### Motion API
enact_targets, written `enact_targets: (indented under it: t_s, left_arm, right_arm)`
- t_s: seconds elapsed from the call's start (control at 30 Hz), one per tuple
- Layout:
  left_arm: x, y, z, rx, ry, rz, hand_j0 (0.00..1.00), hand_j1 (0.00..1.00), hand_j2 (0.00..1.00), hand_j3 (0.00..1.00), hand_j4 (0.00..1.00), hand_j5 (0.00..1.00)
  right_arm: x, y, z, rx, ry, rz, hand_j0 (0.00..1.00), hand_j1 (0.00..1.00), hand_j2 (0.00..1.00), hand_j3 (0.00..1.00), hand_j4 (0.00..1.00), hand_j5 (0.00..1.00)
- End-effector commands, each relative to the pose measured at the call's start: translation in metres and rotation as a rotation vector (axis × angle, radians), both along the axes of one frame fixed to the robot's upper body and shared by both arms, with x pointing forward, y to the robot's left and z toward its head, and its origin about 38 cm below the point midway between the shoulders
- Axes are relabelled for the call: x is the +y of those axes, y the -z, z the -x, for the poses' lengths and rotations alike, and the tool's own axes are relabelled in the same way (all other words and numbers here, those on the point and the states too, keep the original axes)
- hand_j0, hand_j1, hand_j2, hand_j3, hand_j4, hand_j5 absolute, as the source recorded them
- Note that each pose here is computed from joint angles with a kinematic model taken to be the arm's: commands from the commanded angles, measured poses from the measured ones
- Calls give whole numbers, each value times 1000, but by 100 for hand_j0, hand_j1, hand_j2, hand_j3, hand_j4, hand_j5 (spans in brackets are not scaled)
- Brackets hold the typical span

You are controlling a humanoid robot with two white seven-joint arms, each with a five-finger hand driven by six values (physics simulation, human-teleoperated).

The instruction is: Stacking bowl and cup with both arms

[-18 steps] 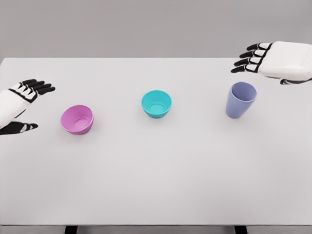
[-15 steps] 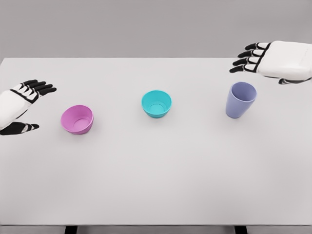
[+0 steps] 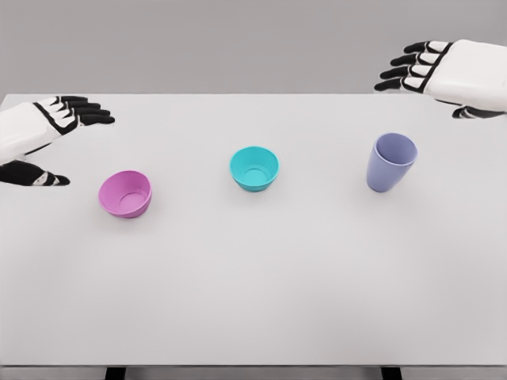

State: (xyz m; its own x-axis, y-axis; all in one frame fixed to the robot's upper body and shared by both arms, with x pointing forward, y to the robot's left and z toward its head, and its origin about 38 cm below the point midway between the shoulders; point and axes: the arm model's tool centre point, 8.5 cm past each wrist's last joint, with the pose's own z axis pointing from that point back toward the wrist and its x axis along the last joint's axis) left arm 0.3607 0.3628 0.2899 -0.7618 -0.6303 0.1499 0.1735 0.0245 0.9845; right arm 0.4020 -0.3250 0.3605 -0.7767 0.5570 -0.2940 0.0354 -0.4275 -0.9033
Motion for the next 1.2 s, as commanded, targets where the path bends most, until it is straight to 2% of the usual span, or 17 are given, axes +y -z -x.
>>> enact_targets:
  t_s: [0.0, 0.07, 0.13, 0.2, 0.33, 0.4, 0.5, 0.63, 0.73, 0.97, 1.17]
  left_arm:
    - [-24, 26, 7, 161, 120, -30, 100, 100, 100, 100, 100, 100]
    - [-38, 24, 6, 227, 196, -49, 100, 100, 100, 100, 100, 100]
    - [-51, 38, -2, 331, 164, -67, 100, 100, 100, 100, 100, 100]
    - [-57, 41, -8, 382, 132, -69, 100, 100, 100, 100, 100, 100]
    - [-48, 24, -18, 417, 44, -42, 100, 100, 100, 100, 100, 100]
    - [-45, 24, -21, 442, 4, -53, 100, 100, 100, 100, 100, 100]
    - [-51, 30, -27, 491, -38, -91, 100, 100, 100, 100, 100, 100]
    - [-53, 36, -26, 513, -41, -101, 100, 100, 100, 100, 100, 100]
    - [-50, 50, -27, 578, -114, -114, 100, 100, 100, 100, 100, 100]
    - [-48, 54, -29, 583, -141, -133, 100, 100, 100, 100, 100, 100]
    - [-48, 57, -30, 512, -140, -227, 97, 97, 97, 97, 97, 97]
  right_arm:
    - [2, 1, 0, 2, -3, -13, 100, 100, 100, 100, 100, 100]
    - [1, 4, 0, 9, 1, -17, 100, 100, 100, 100, 100, 100]
    - [-1, 4, 0, 10, 4, -15, 100, 100, 100, 100, 100, 100]
    - [-2, 4, 0, 10, 8, -12, 100, 100, 100, 100, 100, 100]
    - [-1, 4, 0, 8, 4, -17, 100, 100, 100, 100, 100, 100]
    - [-1, 4, 0, 10, 4, -17, 100, 100, 100, 100, 100, 100]
    - [-4, 5, 1, 14, 11, -11, 100, 100, 100, 100, 100, 100]
    - [-4, 5, 1, 14, 11, -11, 100, 100, 100, 100, 100, 100]
    - [-4, 6, 1, 15, 11, -12, 100, 100, 100, 100, 100, 100]
    - [-2, 8, 0, 18, 7, -17, 100, 100, 100, 100, 100, 100]
    - [-2, 8, 0, 18, 6, -18, 100, 100, 100, 100, 100, 100]
